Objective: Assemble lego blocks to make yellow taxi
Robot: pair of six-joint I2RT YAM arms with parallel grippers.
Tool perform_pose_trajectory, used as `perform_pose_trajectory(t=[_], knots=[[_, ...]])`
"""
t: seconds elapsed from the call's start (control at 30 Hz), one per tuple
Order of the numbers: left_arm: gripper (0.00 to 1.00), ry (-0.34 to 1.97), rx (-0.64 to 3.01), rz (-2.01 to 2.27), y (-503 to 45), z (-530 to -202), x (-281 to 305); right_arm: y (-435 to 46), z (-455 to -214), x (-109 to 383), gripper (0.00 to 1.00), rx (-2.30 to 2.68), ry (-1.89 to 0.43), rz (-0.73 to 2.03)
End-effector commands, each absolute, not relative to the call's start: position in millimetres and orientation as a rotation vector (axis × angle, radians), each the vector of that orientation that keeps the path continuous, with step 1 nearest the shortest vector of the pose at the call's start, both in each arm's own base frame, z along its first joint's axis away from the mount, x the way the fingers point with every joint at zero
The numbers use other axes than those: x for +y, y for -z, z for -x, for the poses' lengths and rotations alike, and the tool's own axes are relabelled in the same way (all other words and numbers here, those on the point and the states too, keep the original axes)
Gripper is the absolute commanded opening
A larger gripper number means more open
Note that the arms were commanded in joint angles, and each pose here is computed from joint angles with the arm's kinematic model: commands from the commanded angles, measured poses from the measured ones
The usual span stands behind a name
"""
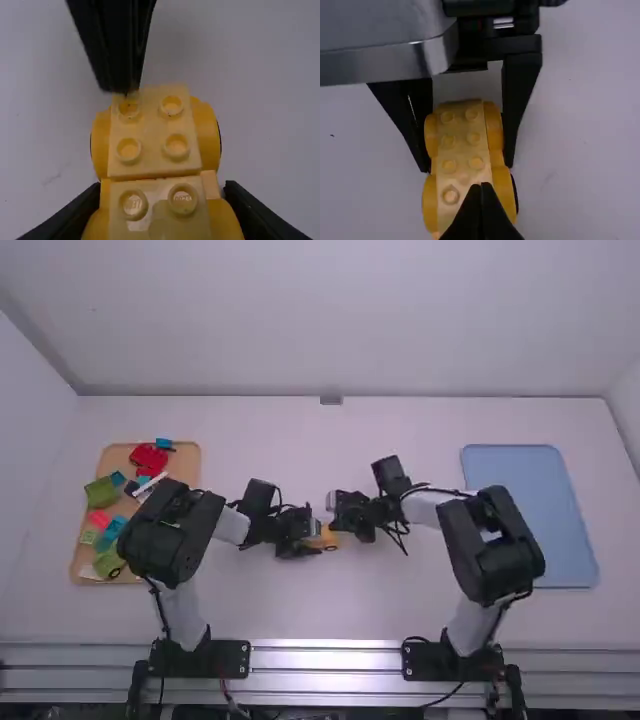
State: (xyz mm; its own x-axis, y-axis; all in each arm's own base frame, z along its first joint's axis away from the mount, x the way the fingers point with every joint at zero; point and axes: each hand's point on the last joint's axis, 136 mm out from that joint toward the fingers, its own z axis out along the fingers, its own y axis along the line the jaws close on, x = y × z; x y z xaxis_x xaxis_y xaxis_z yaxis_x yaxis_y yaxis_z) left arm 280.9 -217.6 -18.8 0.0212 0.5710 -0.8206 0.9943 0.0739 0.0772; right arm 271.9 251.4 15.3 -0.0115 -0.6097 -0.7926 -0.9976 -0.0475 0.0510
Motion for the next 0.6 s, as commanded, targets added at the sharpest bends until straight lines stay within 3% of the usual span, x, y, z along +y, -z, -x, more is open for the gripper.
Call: perform_pose_trajectory(t=[0.0,0.23,0.4,0.57], knots=[[0.44,0.745,1.653,-1.584,22.9,-281.1,-215.4,6.2,-272.1,248.6,0.00,1.807,-0.845,1.721],[0.43,0.744,1.650,-1.585,22.5,-281.6,-215.9,36.9,-263.7,244.1,0.00,1.949,-0.775,1.763],[0.41,0.739,1.646,-1.584,22.1,-282.7,-215.9,48.9,-244.1,239.9,0.00,1.944,-0.770,1.884],[0.41,0.738,1.641,-1.584,20.0,-285.7,-217.2,37.0,-256.7,249.4,0.00,1.937,-0.773,1.813]])
